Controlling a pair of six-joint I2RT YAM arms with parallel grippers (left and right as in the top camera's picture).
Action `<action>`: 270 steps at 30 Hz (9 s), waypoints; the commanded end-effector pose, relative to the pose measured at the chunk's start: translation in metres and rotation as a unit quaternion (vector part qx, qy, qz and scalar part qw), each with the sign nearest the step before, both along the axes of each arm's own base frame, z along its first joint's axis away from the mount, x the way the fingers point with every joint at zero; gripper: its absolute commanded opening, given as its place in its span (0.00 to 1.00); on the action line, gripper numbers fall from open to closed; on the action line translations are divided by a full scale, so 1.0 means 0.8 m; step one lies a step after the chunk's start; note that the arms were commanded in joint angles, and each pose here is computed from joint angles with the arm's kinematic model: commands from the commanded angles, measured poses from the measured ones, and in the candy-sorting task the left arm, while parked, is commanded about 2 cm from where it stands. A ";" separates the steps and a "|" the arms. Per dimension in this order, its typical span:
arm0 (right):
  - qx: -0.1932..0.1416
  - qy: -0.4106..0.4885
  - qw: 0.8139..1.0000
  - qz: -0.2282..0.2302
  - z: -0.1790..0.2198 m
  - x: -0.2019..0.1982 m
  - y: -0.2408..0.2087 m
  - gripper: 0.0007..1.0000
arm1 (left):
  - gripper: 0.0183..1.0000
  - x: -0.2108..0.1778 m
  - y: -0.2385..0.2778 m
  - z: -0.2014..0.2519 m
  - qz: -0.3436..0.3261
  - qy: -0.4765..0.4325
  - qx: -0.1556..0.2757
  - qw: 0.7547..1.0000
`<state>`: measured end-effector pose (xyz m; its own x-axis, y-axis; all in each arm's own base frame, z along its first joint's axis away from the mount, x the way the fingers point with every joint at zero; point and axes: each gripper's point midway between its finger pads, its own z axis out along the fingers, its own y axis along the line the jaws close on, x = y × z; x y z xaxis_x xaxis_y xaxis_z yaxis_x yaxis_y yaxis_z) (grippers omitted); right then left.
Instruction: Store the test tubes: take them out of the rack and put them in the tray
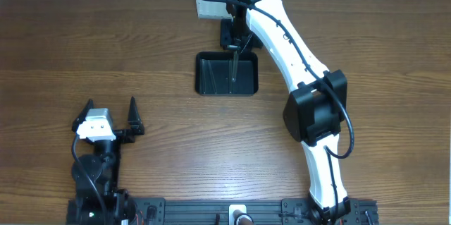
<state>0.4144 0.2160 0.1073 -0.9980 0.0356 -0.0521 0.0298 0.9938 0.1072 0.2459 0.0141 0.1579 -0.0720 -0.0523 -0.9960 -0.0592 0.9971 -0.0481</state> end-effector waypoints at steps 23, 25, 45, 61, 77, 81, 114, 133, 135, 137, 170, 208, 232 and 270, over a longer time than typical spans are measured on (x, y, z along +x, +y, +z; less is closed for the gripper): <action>-0.046 0.064 0.997 -0.004 -0.080 -0.006 -0.008 0.07 | 1.00 0.000 -0.002 -0.002 -0.006 0.001 0.005 1.000; -0.047 0.065 0.997 -0.005 -0.086 -0.004 -0.008 0.07 | 1.00 0.000 -0.002 -0.002 -0.006 0.001 0.005 1.000; -0.047 0.067 0.997 -0.010 -0.116 0.007 -0.010 0.14 | 1.00 0.000 -0.002 -0.002 -0.006 0.001 0.005 1.000; -0.011 0.071 0.997 -0.008 -0.083 -0.003 0.003 0.36 | 1.00 0.000 -0.002 -0.002 -0.006 0.001 0.005 1.000; -0.101 -0.082 0.990 0.052 0.098 -0.012 -0.072 0.72 | 1.00 0.000 -0.002 -0.002 -0.006 0.001 0.005 1.000; -0.158 -0.088 0.982 0.062 0.137 -0.039 -0.111 0.92 | 1.00 0.000 -0.002 -0.002 -0.006 0.001 0.005 1.000; -0.071 -0.573 0.814 0.070 0.251 -0.129 -0.196 0.99 | 1.00 0.000 -0.002 -0.002 -0.006 0.001 0.005 1.000; -0.098 -0.577 0.810 0.027 0.052 -0.194 -0.250 0.99 | 1.00 0.000 -0.002 -0.002 -0.006 0.001 0.005 1.000; -0.103 -0.575 0.811 0.020 0.037 -0.199 -0.256 0.99 | 1.00 0.000 -0.002 -0.002 -0.006 0.001 0.005 1.000; -0.107 -0.576 0.810 0.014 0.028 -0.202 -0.261 0.99 | 1.00 0.000 -0.002 -0.002 -0.006 0.001 0.005 1.000; -0.112 -0.650 0.751 -0.034 0.063 -0.213 -0.293 0.99 | 1.00 0.000 -0.002 -0.002 -0.006 0.001 0.005 1.000; -0.097 -0.651 0.752 -0.019 0.062 -0.212 -0.284 0.99 | 1.00 0.000 -0.002 -0.002 -0.006 0.001 0.005 1.000; -0.097 -0.651 0.752 -0.019 0.062 -0.212 -0.284 0.99 | 1.00 0.000 -0.002 -0.002 -0.006 0.001 0.005 1.000; -0.097 -0.651 0.752 -0.019 0.062 -0.212 -0.284 0.99 | 1.00 0.000 -0.002 -0.002 -0.006 0.001 0.005 1.000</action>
